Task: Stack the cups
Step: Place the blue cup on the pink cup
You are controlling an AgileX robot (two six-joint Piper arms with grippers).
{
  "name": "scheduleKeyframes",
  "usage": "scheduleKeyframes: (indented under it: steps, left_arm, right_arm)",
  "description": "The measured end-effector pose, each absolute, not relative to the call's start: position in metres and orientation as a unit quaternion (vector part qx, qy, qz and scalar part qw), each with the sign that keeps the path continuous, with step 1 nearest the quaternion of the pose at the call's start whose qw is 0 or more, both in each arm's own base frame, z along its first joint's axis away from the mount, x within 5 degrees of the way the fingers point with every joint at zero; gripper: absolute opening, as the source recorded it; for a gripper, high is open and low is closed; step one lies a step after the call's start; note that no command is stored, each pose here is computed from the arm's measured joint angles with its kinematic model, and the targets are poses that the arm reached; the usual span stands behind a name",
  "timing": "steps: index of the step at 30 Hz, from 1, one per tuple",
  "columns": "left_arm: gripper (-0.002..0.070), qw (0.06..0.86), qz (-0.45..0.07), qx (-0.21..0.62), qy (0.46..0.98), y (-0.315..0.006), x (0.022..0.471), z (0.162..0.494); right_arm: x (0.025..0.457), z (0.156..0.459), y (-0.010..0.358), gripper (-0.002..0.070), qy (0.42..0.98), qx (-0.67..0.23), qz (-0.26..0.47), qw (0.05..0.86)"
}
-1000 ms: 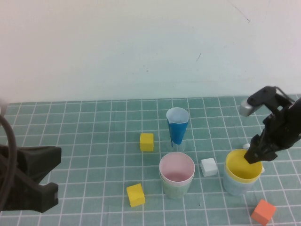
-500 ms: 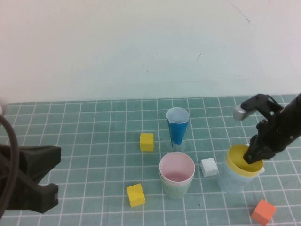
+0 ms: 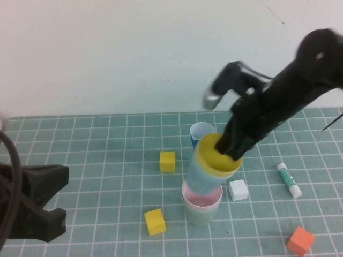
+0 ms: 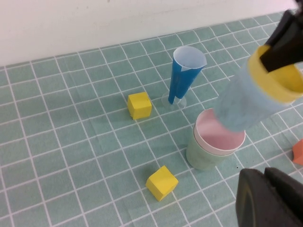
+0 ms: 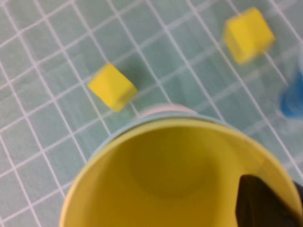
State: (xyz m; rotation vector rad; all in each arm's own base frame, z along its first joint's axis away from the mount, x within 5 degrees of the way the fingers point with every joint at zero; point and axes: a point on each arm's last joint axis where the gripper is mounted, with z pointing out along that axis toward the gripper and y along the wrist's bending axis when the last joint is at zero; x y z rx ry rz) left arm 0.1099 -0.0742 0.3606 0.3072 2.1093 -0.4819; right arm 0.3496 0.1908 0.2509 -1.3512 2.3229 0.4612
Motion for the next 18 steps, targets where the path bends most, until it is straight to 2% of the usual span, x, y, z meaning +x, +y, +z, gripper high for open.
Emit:
scheduleKeyframes:
  steps: [4,18]
  left_arm:
    - [-0.0001,0.46,-0.196,0.125,0.857,-0.074,0.11,0.361]
    - [-0.0001,0.435,-0.179,0.129,0.873,-0.074,0.109,0.346]
  right_arm:
    - [0.344,0.24,0.218,0.0034,0.817,-0.519,0.142,0.205]
    - [0.355,0.207,0.221,0.0037,0.827,-0.519,0.117,0.181]
